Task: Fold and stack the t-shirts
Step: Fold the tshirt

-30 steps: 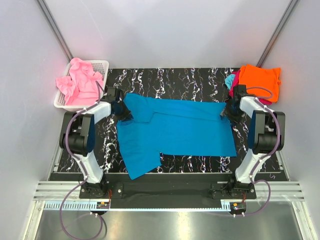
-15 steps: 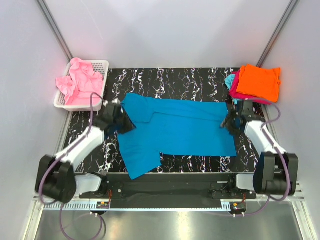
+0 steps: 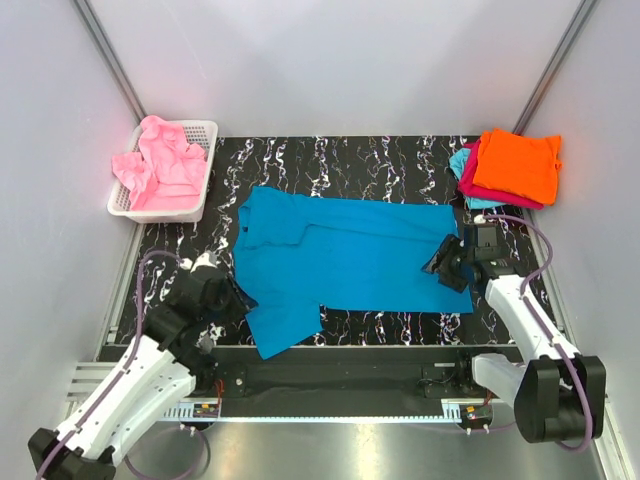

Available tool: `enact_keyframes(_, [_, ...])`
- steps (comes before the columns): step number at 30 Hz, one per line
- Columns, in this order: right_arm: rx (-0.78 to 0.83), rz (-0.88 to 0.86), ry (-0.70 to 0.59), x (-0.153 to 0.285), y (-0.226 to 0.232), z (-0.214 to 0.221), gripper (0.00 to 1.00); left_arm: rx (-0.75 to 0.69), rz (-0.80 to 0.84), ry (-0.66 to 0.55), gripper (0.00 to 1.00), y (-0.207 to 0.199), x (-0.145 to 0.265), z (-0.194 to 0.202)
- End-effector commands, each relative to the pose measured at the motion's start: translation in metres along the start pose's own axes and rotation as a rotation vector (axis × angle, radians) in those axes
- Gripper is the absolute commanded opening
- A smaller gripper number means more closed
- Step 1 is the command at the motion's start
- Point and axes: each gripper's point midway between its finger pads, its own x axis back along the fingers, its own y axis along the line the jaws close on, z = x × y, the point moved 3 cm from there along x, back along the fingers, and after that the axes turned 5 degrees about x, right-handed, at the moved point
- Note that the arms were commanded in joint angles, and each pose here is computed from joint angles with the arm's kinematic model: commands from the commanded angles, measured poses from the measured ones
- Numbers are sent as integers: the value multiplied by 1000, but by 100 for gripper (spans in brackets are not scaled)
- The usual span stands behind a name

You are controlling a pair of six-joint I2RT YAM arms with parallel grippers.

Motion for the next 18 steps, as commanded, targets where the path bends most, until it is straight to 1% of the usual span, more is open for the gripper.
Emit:
enact_keyframes(1, [11, -54, -7, 2, 18, -8, 61, 35, -95, 18, 32, 6, -2, 2])
enact_keyframes(2, [17, -51, 7, -1, 18, -7, 61, 23, -144, 10, 32, 10, -7, 0])
enact_keyframes(5, [45, -40, 47, -9, 16, -2, 63, -24, -212, -32, 33, 10, -15, -12])
enact_keyframes(6, [52, -33, 61, -12, 15, -1, 64, -48, -261, -16, 33, 13, -22, -12])
enact_keyframes(7, [65, -34, 74, -14, 17, 0, 64, -59, -272, -18, 34, 8, -25, -15])
enact_keyframes(8, [84, -17, 101, -21, 14, 3, 67, -70, -271, -29, 34, 4, -31, -19])
enact_keyframes(9, [94, -9, 110, -23, 14, 4, 70, -93, -313, -13, 35, 7, -40, -19])
enact_keyframes(11, [135, -14, 111, -28, 17, 6, 81, -111, -300, -28, 36, -3, -51, -25])
enact_keyframes(12, [139, -12, 102, -29, 16, 5, 82, -120, -311, -21, 37, -4, -57, -26])
enact_keyframes(16, [152, 8, 85, -36, 18, -5, 84, -163, -326, 2, 38, -17, -84, -30])
enact_keyframes(18, [160, 28, 93, -42, 17, -8, 84, -178, -331, 10, 38, -23, -89, -32])
